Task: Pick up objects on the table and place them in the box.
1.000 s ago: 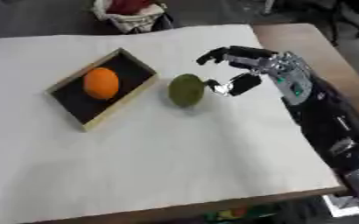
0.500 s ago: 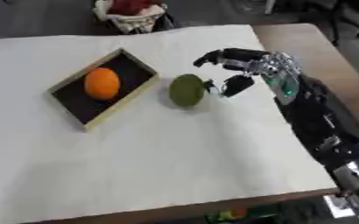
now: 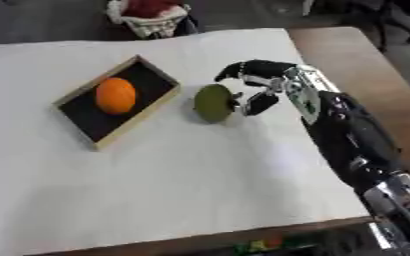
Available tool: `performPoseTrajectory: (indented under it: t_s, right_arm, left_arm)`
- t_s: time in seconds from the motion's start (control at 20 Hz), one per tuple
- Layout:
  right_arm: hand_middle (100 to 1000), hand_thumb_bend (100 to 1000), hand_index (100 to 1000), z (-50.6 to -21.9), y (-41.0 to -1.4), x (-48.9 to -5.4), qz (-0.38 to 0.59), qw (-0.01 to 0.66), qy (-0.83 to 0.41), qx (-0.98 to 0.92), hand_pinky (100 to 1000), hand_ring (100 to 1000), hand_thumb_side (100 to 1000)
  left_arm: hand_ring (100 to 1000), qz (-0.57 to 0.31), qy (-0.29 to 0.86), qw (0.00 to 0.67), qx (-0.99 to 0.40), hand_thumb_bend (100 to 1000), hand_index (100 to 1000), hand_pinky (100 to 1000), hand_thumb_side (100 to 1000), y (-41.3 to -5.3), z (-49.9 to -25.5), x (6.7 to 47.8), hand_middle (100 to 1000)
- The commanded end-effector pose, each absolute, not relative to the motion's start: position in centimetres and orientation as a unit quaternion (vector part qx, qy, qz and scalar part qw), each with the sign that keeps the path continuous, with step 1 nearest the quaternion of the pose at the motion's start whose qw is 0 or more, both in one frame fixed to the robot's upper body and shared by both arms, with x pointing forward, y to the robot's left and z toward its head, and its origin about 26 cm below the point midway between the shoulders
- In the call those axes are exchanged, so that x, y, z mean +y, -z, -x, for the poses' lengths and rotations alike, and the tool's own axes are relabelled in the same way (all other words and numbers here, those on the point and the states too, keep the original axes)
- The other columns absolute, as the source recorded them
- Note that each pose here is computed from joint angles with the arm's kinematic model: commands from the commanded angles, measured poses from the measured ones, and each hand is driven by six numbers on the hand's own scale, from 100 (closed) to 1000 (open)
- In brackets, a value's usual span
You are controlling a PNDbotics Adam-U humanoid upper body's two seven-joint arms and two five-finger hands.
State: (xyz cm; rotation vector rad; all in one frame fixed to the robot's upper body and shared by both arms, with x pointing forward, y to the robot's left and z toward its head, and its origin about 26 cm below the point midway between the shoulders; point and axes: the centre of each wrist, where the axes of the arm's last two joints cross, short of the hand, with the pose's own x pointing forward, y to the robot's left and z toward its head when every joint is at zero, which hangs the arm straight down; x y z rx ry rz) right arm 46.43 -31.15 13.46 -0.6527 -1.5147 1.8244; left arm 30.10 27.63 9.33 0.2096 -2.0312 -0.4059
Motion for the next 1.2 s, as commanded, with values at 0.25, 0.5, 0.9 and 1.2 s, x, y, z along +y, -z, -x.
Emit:
performPoseTrajectory:
  t_s: [0.25, 0.5, 0.9, 1.2]
  right_arm:
    - [867, 100, 769, -46.8, -15.1, -30.8, 0.248, 0.308, -0.686, -0.611, 890, 953, 277]
    - [843, 100, 594, -46.6, -16.1, -29.8, 0.228, 0.284, -0.668, -0.648, 889, 944, 257]
    - [773, 100, 383, -46.5, -17.0, -29.5, 0.23, 0.269, -0.614, -0.706, 871, 905, 215]
    - [748, 100, 329, -46.7, -17.9, -29.0, 0.234, 0.258, -0.578, -0.738, 866, 891, 203]
  left_arm:
    - [575, -0.087, 0.171, 0.497, -0.846, 100, 822, 528, 752, -9.8, -30.1, 27.7, 549]
    - [575, -0.086, 0.172, 0.497, -0.846, 100, 822, 529, 752, -9.8, -30.1, 27.7, 549]
    - [576, -0.085, 0.172, 0.498, -0.846, 100, 822, 528, 753, -9.8, -30.1, 27.6, 549]
    - [576, -0.085, 0.172, 0.498, -0.846, 100, 821, 528, 753, -9.8, -30.1, 27.6, 549]
